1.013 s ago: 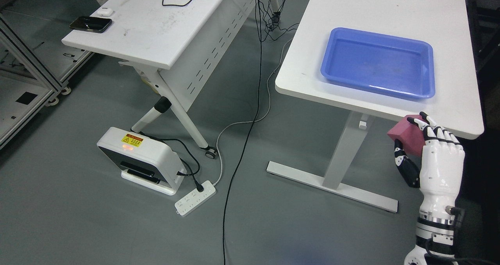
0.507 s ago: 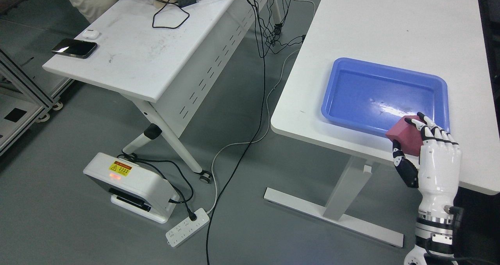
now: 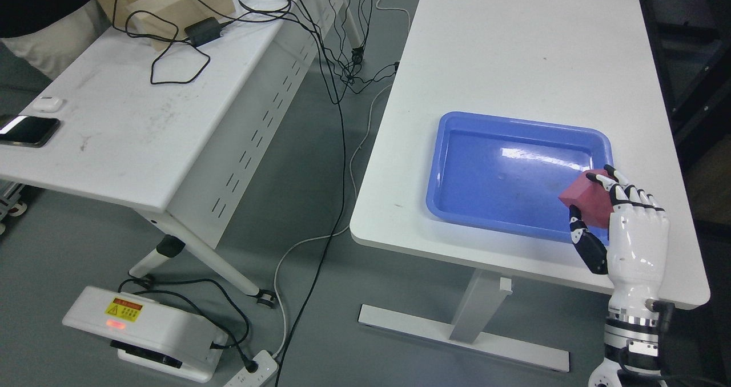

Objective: Pick pink block from left shelf to tray
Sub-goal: 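Turn and drive to the blue tray holding the cube in the right hand, then lower the pink cube into the blue tray and open the right hand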

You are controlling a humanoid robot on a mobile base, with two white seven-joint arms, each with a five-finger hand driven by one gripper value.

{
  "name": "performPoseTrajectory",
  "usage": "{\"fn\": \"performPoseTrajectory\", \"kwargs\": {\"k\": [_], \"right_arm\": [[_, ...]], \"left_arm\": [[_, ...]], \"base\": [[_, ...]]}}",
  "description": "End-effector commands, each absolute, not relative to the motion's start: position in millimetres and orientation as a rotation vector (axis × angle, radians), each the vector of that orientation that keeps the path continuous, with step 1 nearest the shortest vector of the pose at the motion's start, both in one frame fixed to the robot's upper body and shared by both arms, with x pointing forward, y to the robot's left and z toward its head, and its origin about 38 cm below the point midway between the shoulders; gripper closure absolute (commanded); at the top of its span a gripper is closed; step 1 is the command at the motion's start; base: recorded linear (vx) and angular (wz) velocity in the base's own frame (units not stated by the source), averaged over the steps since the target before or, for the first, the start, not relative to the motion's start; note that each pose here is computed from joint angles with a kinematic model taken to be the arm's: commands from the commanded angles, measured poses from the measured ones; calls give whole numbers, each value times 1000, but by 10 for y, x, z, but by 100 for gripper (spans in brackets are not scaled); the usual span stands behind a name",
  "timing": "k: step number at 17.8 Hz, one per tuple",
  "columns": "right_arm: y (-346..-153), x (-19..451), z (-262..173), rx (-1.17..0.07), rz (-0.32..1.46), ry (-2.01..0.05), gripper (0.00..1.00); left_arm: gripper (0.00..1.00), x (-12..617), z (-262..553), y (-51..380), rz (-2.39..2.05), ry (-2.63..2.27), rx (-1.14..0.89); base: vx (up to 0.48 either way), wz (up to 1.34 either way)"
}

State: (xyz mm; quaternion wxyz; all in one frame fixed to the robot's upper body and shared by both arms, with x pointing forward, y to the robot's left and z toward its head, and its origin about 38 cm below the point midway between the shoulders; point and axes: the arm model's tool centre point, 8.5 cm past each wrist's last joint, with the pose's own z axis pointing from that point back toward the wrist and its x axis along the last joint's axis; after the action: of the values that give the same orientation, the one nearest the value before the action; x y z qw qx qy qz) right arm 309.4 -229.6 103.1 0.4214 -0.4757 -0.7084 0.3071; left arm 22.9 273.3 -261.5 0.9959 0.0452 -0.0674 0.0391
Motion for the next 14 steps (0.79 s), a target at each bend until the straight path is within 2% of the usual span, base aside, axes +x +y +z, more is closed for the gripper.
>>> {"fn": "performPoseTrajectory", "kwargs": {"k": [1,9,14], "right_arm": [[-2253,3088,989,-1160,806,-1759,96],[-1936,2963,807,-984,961,-1770,92],[-1842,2891,733,-899,1032,-1779,87]], "left_arm": [[0,299,-2601,2846,75,-147,108],[0,309,-2601,2846,75,-148,108],[0,309,-2601,2846,75,-148,108]], "base": [[182,-233],[152,-27],[116,7]]}}
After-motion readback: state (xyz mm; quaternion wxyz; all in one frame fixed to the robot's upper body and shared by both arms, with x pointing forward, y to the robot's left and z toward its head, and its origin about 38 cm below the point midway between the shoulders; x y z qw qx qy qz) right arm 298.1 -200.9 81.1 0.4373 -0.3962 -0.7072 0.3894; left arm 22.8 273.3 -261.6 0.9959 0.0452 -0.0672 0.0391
